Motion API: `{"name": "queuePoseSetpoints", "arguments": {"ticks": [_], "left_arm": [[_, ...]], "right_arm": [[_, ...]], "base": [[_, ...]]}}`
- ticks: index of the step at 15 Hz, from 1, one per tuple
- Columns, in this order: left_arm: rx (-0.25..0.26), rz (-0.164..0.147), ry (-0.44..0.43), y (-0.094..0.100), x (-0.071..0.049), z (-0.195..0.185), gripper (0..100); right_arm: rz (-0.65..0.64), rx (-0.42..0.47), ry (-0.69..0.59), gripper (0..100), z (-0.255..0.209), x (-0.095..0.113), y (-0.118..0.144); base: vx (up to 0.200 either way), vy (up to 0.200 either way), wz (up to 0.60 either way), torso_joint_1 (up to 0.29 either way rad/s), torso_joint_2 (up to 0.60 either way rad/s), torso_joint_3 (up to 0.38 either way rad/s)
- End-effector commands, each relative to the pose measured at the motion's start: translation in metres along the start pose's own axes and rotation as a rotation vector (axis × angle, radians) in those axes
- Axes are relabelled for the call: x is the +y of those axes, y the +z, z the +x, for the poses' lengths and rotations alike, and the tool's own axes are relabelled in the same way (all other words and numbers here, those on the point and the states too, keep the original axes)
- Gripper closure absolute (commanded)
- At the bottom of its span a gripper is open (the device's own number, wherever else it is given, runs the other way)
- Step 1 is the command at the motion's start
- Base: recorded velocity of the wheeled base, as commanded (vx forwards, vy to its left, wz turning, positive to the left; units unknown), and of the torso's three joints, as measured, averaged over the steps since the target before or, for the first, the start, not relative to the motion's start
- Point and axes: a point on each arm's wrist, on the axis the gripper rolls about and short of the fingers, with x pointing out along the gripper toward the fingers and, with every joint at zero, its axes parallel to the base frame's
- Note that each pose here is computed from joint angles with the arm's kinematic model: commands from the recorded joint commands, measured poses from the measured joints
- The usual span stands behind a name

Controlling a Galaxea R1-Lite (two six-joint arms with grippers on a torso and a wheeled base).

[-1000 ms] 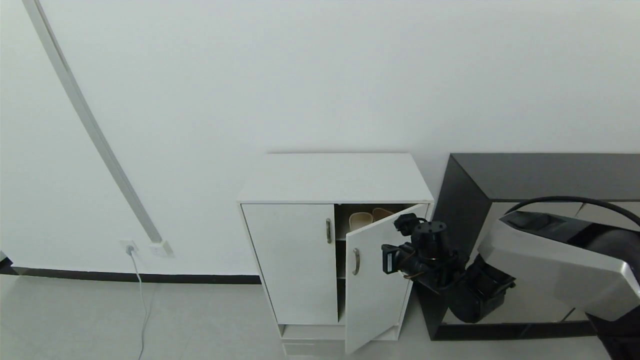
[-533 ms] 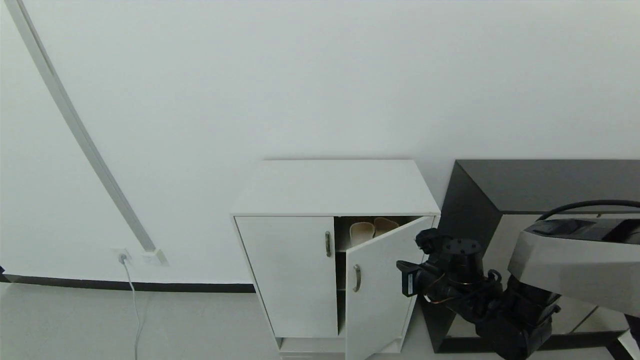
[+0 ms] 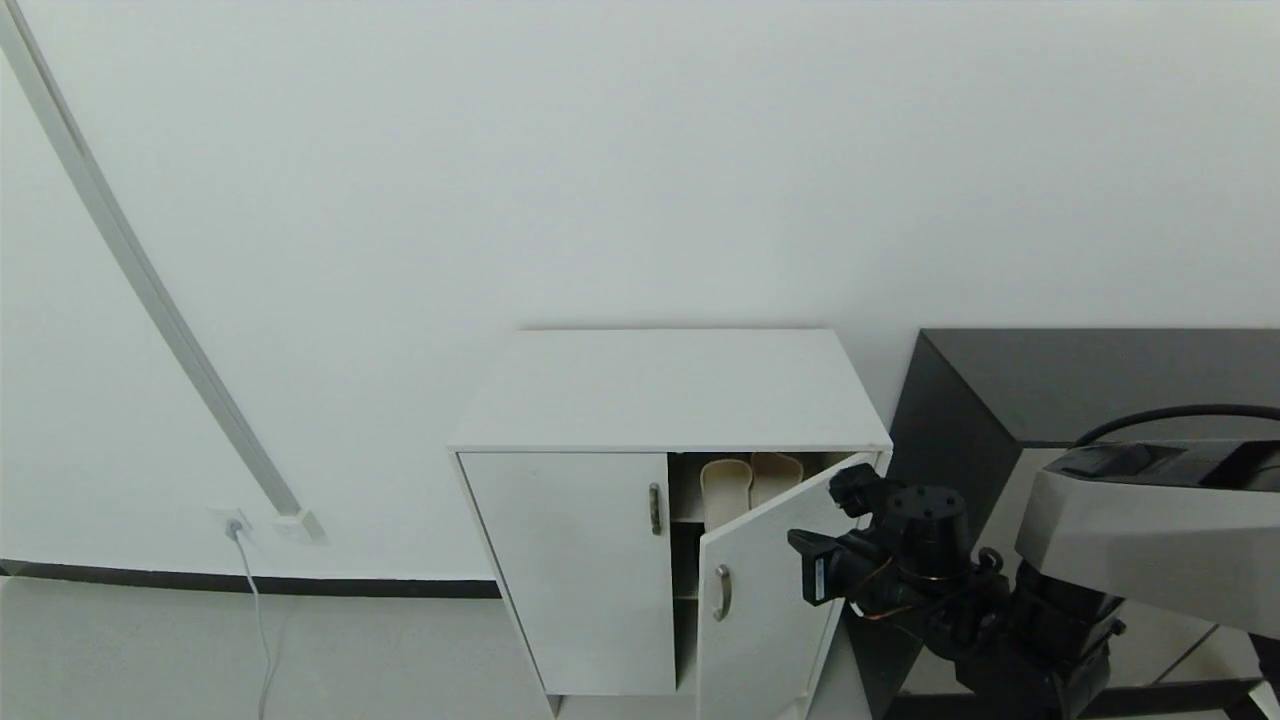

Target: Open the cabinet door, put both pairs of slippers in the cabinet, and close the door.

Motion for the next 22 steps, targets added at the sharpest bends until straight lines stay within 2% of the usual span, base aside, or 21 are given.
{"name": "queuePoseSetpoints", "arguments": {"ticks": [1, 8, 12, 22], "left_arm": [[0.001, 0.000, 0.000, 0.000, 0.000, 0.000, 100], [0.001, 0.000, 0.000, 0.000, 0.000, 0.000, 100], [0.001, 0.000, 0.002, 0.000, 0.000, 0.000, 100], [0.001, -0.002, 0.002, 0.000, 0.000, 0.000, 100]], "right_arm": [[0.000, 0.001, -0.001, 100, 0.009, 0.000, -0.001], [0.002, 0.001, -0.002, 100, 0.040, 0.002, 0.022], [0.002, -0.005, -0.003, 100, 0.057, 0.002, 0.021], [0.014, 0.009, -0.040, 100, 0.082, -0.013, 0.038]], "base": [[0.000, 0.000, 0.00, 0.000, 0.00, 0.000], [0.000, 0.000, 0.00, 0.000, 0.00, 0.000], [0.000, 0.000, 0.00, 0.000, 0.00, 0.000], [0.000, 0.000, 0.00, 0.000, 0.00, 0.000]]}}
